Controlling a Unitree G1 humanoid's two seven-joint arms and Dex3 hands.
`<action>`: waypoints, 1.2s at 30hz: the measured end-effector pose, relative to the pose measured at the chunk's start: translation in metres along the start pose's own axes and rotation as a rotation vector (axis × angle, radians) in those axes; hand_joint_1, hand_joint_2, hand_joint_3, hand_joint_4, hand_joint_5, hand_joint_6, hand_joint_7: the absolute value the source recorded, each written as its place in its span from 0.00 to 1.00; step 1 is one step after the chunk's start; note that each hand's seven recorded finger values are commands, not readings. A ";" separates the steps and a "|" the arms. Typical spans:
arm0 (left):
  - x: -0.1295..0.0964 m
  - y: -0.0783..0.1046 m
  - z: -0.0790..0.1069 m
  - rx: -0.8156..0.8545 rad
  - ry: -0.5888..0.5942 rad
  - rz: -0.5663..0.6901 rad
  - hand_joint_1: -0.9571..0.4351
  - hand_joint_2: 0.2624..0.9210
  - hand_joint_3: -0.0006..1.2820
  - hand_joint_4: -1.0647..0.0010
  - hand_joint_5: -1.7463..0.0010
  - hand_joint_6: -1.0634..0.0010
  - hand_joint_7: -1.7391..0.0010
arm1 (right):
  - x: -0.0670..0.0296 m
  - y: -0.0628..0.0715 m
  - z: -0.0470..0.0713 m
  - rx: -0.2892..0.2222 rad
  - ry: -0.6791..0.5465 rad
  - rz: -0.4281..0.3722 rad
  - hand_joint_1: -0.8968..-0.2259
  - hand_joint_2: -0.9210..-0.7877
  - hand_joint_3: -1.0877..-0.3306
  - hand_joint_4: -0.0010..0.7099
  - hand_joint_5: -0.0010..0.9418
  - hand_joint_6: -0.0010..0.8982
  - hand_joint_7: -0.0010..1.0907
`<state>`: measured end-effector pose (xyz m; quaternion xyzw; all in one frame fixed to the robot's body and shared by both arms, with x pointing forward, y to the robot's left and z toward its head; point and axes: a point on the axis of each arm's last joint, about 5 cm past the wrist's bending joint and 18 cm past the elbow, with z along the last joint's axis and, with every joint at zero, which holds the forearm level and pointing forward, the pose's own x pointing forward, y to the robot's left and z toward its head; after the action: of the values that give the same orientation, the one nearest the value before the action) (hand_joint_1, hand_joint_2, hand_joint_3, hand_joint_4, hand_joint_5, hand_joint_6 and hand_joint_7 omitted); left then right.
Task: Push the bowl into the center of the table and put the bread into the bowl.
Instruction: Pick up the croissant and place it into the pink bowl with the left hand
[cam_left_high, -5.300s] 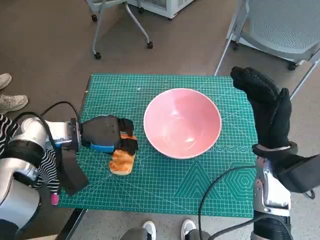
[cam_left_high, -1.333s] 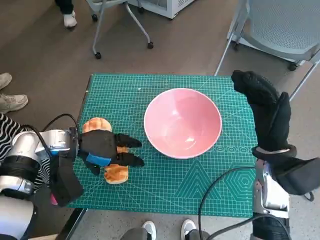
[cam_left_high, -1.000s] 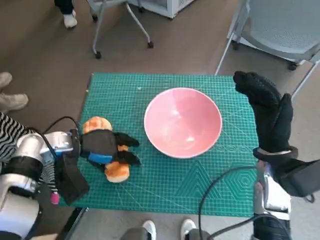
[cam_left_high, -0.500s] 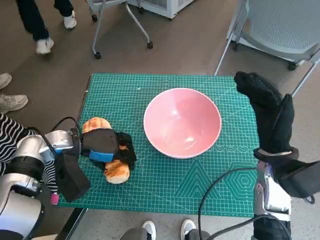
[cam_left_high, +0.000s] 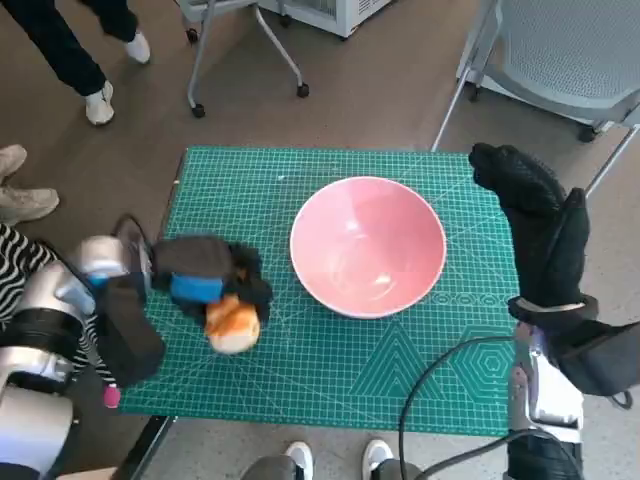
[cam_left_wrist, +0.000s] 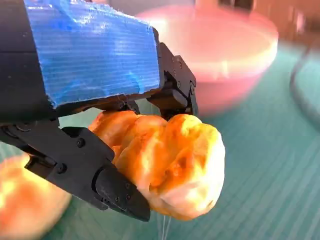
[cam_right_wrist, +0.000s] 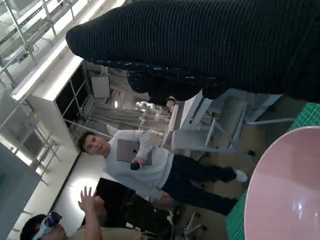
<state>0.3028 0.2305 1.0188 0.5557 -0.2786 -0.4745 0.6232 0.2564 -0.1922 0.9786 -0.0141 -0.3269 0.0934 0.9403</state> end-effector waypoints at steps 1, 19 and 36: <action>0.000 0.006 0.001 -0.002 -0.003 0.029 0.69 0.98 0.01 0.25 0.46 0.33 0.33 | 0.0000 0.000 0.000 0.000 0.000 -0.002 0.27 0.00 0.46 0.28 0.00 0.11 0.51; 0.053 0.105 0.041 0.076 -0.154 0.526 0.69 0.95 0.02 0.26 0.42 0.27 0.39 | -0.0007 -0.007 0.000 0.016 0.004 -0.021 0.27 0.00 0.47 0.27 0.00 0.12 0.50; 0.126 0.087 0.039 0.002 -0.083 0.385 0.69 1.00 0.02 0.31 0.38 0.36 0.34 | -0.0011 -0.006 0.001 0.015 -0.001 -0.012 0.27 0.00 0.46 0.27 0.00 0.12 0.49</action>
<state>0.3430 0.0942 1.0881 0.4725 -0.4056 -0.3688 0.6901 0.2562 -0.1981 0.9789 -0.0052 -0.3268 0.0902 0.9408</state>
